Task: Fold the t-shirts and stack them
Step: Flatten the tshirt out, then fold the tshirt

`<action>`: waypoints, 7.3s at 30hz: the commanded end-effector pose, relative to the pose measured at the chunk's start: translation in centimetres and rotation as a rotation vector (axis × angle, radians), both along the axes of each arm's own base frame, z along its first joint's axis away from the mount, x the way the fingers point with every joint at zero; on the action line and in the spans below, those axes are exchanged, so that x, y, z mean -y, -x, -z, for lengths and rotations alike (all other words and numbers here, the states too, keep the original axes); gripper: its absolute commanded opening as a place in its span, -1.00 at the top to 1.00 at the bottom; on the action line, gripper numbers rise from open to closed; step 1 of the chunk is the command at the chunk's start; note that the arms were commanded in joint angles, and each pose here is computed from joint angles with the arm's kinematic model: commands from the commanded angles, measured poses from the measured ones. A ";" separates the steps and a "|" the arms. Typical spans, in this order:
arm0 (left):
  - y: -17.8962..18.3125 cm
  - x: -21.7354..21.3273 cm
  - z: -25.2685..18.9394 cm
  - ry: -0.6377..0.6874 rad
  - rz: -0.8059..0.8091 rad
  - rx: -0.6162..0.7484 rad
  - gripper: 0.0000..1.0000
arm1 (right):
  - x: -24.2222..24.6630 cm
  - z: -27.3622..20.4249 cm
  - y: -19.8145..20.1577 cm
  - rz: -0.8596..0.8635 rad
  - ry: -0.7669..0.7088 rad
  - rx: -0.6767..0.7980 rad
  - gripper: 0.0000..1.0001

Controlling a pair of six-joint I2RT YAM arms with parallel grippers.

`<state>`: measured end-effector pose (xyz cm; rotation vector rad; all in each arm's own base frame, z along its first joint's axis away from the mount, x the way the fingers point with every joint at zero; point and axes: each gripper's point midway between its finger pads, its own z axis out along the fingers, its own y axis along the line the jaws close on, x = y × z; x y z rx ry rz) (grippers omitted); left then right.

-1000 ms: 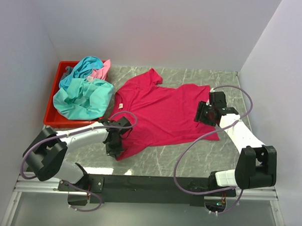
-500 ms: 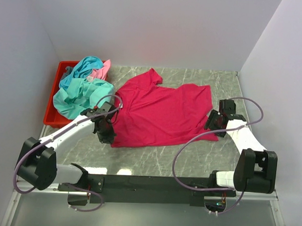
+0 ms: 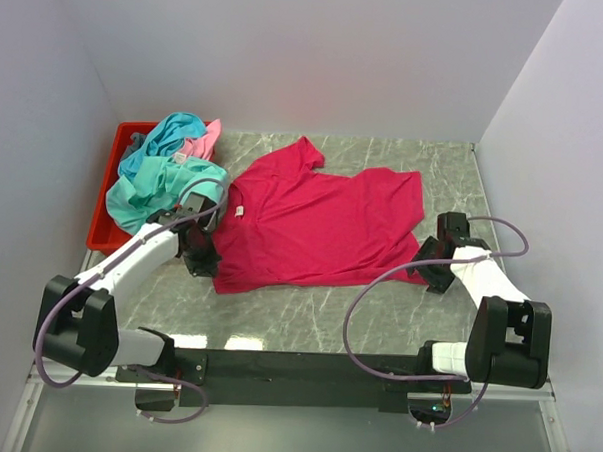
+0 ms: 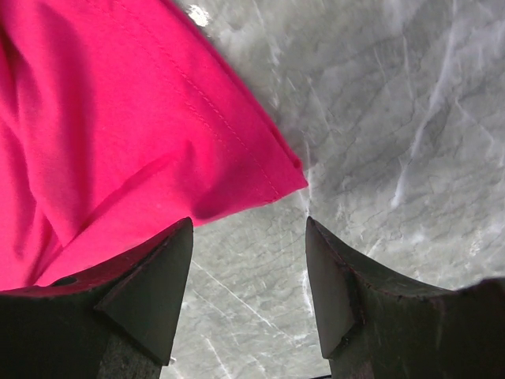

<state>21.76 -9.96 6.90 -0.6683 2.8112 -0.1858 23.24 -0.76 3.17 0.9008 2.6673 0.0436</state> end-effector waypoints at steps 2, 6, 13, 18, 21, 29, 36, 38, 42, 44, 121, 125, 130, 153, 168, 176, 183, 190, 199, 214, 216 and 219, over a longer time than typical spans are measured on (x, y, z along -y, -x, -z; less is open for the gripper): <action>-2.0 0.3 -1.4 0.018 0.027 0.058 0.99 | 0.5 0.4 0.9 0.069 0.016 -0.009 -0.32; -2.4 0.4 -1.3 0.029 0.037 0.056 0.99 | 1.3 1.1 1.2 0.108 0.035 -0.011 -0.32; -2.9 0.5 -1.4 0.031 0.050 0.054 0.99 | 2.4 0.7 0.5 0.132 0.050 0.012 -0.31; -3.0 0.6 -1.2 0.034 0.047 0.050 0.99 | 2.8 0.1 -0.3 0.148 0.047 0.041 -0.31; -2.9 0.6 -1.2 0.033 0.054 0.047 0.99 | 2.9 0.7 -0.5 0.147 0.037 0.022 -0.30; -2.8 0.5 -1.2 0.031 0.057 0.043 0.99 | 3.2 0.9 -2.6 0.151 0.034 0.045 -0.27; -2.7 0.5 -1.1 0.032 0.049 0.039 0.99 | 3.5 2.1 -3.2 0.158 0.040 0.027 0.13; -2.7 0.6 -1.2 0.035 0.048 0.042 0.99 | 3.4 2.4 -3.2 0.156 0.035 0.023 0.24; -2.6 0.5 -1.1 0.032 0.053 0.036 0.99 | 3.6 2.3 -3.3 0.149 0.043 0.027 0.62; -2.5 0.5 -1.1 0.032 0.059 0.034 0.99 | 3.7 1.9 -3.3 0.141 0.056 0.029 0.80; -24.0 6.6 -4.9 -0.017 0.536 0.267 0.99 | 5.9 -5.3 -12.7 -0.027 0.140 0.135 1.00; -25.1 7.1 -5.1 -0.010 0.551 0.289 0.99 | 6.1 -5.0 -13.7 -0.037 0.140 0.130 1.00; -26.7 7.4 -5.3 -0.019 0.553 0.311 0.99 | 6.2 -4.5 -15.3 -0.051 0.137 0.114 1.00; -17.2 3.6 -5.3 -0.051 0.303 0.271 -0.72 | 5.1 -5.0 -9.9 -0.072 0.119 0.099 -0.19; -12.0 3.2 -2.7 -0.074 0.325 0.189 -0.64 | 5.4 -2.2 -5.6 -0.010 0.058 0.019 -0.18; -11.6 3.0 -3.0 -0.073 0.301 0.199 -0.66 | 4.6 -0.3 -4.9 -0.008 -0.004 -0.033 -0.11; -11.8 3.0 -3.3 -0.071 0.284 0.211 -0.70 | 4.3 1.9 -3.6 0.012 -0.035 -0.095 -0.02; -11.6 2.8 -3.3 -0.076 0.280 0.211 -0.72 | 4.4 4.0 -2.2 0.040 -0.047 -0.137 0.47; -10.2 2.6 -2.1 -0.076 0.315 0.187 -0.80 | 8.7 1.6 -5.2 0.105 0.063 -0.096 1.00; -9.3 5.8 -0.2 0.067 0.372 0.178 -0.63 | 11.8 0.5 -6.9 0.122 0.134 -0.092 1.00; -9.1 6.7 -0.2 0.099 0.386 0.176 -0.63 | 11.8 0.4 -7.0 0.126 0.132 -0.085 1.00; -8.8 7.6 0.4 0.134 0.395 0.167 -0.57 | 11.6 0.5 -7.1 0.123 0.126 -0.085 1.00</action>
